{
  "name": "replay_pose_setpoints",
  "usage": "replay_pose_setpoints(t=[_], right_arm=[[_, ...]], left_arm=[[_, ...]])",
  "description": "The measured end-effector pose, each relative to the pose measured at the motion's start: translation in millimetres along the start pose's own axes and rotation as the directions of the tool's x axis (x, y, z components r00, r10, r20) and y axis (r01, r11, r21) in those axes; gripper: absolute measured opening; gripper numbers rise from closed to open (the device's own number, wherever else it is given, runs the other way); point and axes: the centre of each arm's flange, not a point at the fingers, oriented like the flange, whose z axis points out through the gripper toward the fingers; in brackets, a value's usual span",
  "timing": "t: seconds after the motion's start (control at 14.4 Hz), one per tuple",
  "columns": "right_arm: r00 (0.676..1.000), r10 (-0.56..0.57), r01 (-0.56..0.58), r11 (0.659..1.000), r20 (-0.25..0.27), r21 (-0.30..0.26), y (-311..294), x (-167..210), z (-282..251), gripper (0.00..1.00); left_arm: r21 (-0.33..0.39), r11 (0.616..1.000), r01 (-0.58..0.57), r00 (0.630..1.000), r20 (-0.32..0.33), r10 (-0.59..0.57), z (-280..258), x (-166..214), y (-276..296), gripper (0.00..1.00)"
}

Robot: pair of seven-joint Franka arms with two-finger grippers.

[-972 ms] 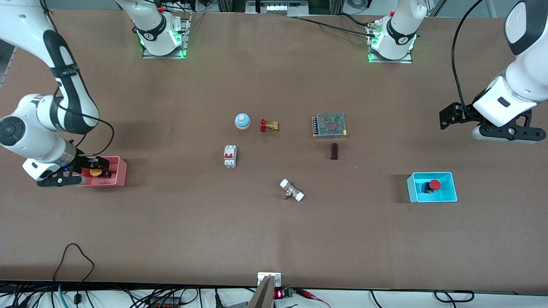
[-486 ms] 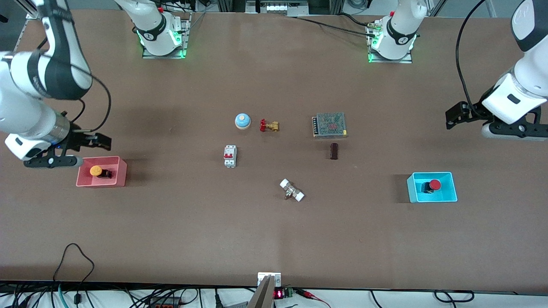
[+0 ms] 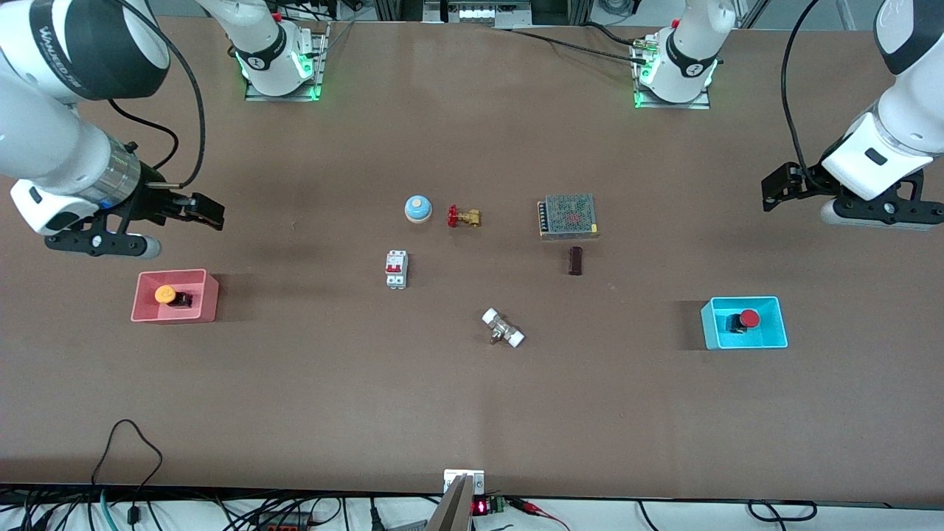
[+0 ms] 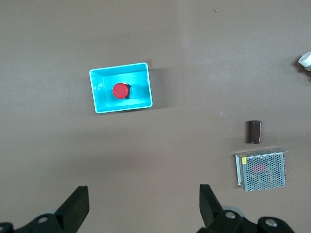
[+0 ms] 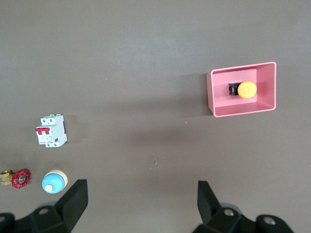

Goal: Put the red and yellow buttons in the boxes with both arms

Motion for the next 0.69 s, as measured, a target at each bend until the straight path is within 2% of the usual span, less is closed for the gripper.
replay_pose_setpoints(t=[0.69], right_arm=[[0.999, 0.038, -0.038, 0.999, -0.001, -0.005, 21.5, 3.3, -11.6, 1.0]], left_arm=[[0.0, 1.0, 0.0, 1.0, 0.001, 0.0, 0.4, -0.1, 0.0, 1.0]])
